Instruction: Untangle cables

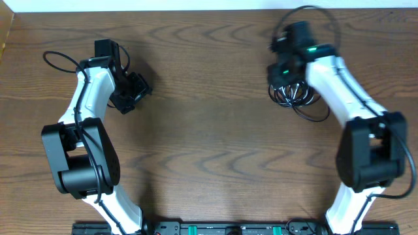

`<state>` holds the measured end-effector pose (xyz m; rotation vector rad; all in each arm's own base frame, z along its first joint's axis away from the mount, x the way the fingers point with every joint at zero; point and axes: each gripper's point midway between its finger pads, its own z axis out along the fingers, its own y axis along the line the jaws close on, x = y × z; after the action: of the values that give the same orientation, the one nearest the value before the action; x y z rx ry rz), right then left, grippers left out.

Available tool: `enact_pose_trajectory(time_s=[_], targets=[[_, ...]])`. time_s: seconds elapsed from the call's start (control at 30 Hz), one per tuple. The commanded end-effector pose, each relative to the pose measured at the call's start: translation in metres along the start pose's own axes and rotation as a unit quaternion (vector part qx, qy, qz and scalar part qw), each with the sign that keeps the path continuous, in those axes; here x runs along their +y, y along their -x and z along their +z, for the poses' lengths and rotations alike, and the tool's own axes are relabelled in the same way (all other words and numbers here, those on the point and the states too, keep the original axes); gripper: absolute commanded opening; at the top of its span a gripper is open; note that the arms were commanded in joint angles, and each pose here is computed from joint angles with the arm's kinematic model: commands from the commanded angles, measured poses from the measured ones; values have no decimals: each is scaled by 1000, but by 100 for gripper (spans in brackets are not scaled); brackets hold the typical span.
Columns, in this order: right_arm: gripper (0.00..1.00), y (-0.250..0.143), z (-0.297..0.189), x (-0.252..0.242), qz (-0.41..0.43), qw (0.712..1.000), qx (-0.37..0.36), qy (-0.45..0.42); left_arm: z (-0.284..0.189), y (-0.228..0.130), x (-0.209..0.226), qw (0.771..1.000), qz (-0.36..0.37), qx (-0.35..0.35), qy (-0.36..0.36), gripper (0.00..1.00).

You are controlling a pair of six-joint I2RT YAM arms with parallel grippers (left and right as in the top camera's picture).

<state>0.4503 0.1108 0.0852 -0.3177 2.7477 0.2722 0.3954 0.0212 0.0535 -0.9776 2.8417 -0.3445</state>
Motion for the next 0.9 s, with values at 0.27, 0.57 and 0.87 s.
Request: enact_pose_trajectory(time_s=[0.27, 0.57, 0.87], targets=[[54, -8, -21, -92, 148, 989, -19, -16, 6, -5, -2, 1000, 8, 5, 9, 69], [56, -41, 1, -109, 166, 985, 6, -39, 6, -4, -3, 1000, 8, 2, 8, 68], [65, -9, 1, -101, 167, 981, -77, 60, 6, -4, -3, 1000, 8, 2, 8, 69]])
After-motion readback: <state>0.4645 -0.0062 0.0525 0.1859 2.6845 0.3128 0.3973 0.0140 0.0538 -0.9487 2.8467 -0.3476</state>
